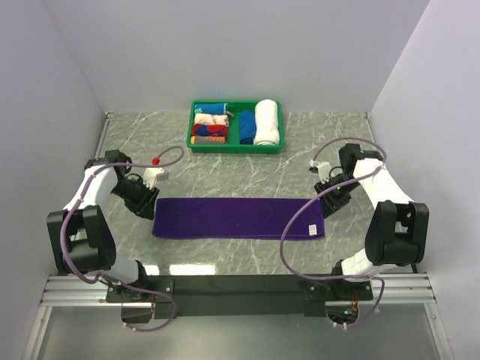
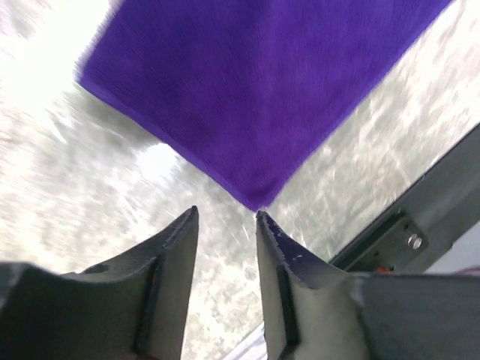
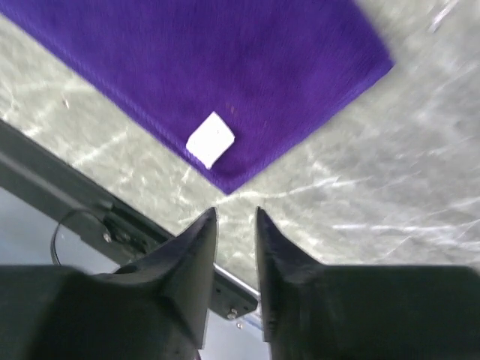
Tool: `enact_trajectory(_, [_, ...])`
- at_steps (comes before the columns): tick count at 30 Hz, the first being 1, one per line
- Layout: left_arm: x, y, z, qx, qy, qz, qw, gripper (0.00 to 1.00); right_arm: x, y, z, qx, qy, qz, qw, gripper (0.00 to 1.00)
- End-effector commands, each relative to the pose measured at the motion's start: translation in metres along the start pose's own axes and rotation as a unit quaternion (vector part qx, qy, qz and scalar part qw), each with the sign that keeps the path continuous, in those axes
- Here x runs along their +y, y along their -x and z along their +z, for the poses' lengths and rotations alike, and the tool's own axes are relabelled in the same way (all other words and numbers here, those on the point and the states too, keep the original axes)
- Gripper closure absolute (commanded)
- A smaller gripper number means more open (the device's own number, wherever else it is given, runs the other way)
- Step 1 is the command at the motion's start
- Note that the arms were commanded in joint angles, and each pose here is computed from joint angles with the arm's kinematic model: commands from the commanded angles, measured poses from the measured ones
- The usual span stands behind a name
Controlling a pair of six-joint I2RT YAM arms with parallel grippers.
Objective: Roll the towels
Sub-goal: Fold the towel
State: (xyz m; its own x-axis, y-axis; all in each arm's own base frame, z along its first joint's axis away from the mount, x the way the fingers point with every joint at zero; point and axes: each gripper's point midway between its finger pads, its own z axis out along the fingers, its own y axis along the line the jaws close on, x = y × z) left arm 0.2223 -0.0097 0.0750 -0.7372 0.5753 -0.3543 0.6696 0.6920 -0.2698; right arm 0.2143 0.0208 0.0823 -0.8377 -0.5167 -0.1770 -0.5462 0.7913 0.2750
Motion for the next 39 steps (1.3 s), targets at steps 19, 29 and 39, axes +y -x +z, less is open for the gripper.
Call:
enact_trajectory(19, [0.016,0.022,0.061,-0.012,0.042,-0.117,0.992,0.66,-0.064,0.030,0.071,0.077,-0.139,0.081,0.984,0.76])
enact_trajectory(29, [0.005,0.073,0.036,-0.089,0.005,-0.137,0.987,0.59,-0.090,0.102,0.023,0.002,-0.167,0.091,0.982,0.69])
enact_trajectory(39, [0.001,0.094,0.002,-0.136,0.035,-0.120,0.983,0.42,-0.082,0.084,0.016,-0.029,-0.126,0.201,0.971,0.57])
